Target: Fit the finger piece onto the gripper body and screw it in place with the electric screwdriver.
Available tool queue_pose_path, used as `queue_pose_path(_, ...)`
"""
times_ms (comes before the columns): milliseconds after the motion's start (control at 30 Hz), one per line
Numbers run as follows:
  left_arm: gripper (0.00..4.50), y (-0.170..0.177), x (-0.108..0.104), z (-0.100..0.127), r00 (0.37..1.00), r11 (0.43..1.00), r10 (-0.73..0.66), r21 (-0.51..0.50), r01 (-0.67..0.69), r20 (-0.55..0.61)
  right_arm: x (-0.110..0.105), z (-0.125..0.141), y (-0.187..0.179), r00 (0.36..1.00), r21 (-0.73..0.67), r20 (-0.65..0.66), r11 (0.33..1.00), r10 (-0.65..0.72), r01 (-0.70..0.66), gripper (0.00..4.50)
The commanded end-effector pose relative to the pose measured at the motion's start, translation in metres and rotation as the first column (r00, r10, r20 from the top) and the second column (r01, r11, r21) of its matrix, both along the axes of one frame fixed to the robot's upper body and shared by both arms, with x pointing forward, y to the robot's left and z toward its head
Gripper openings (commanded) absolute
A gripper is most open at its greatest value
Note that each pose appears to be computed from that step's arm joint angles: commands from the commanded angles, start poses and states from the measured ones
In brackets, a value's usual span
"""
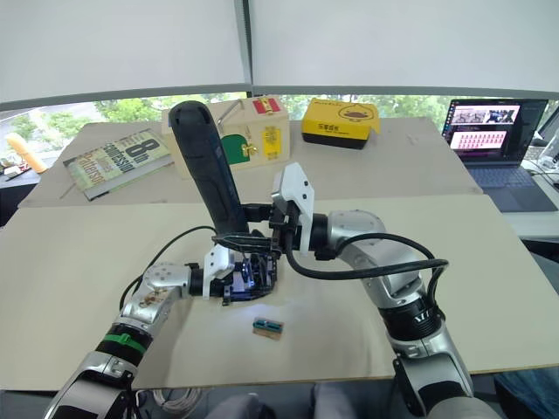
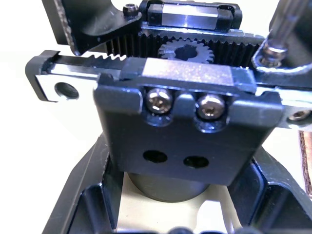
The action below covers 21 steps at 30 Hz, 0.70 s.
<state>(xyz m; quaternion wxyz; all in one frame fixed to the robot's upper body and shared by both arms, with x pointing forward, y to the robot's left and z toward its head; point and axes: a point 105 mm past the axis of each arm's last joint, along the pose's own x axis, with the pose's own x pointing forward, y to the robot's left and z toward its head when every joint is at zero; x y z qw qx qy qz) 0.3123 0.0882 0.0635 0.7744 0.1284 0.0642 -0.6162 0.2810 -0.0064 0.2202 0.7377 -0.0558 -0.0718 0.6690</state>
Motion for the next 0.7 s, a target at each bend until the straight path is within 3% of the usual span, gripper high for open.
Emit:
queue_pose_path(33,2.33,0.002,-0.005,-0.011,0.999,1.0,-0.004,0.026,0.006,-0.051,0.002,-0.017,0.001,1.0,-0.071,-0.029,0.997,-0.002,0.0,1.91)
queue_pose_path(533,2.33,0.004,-0.004,-0.014,0.999,0.999,0.009,0.034,-0.007,-0.054,-0.022,0.065,-0.004,0.977,0.108,0.18,0.984,0.119,-0.139,1.91)
queue_pose_path(700,2.33,0.004,-0.002,-0.015,0.999,0.999,0.018,0.043,-0.016,-0.05,-0.029,0.08,-0.008,0.966,0.179,0.213,0.966,0.148,-0.188,1.91)
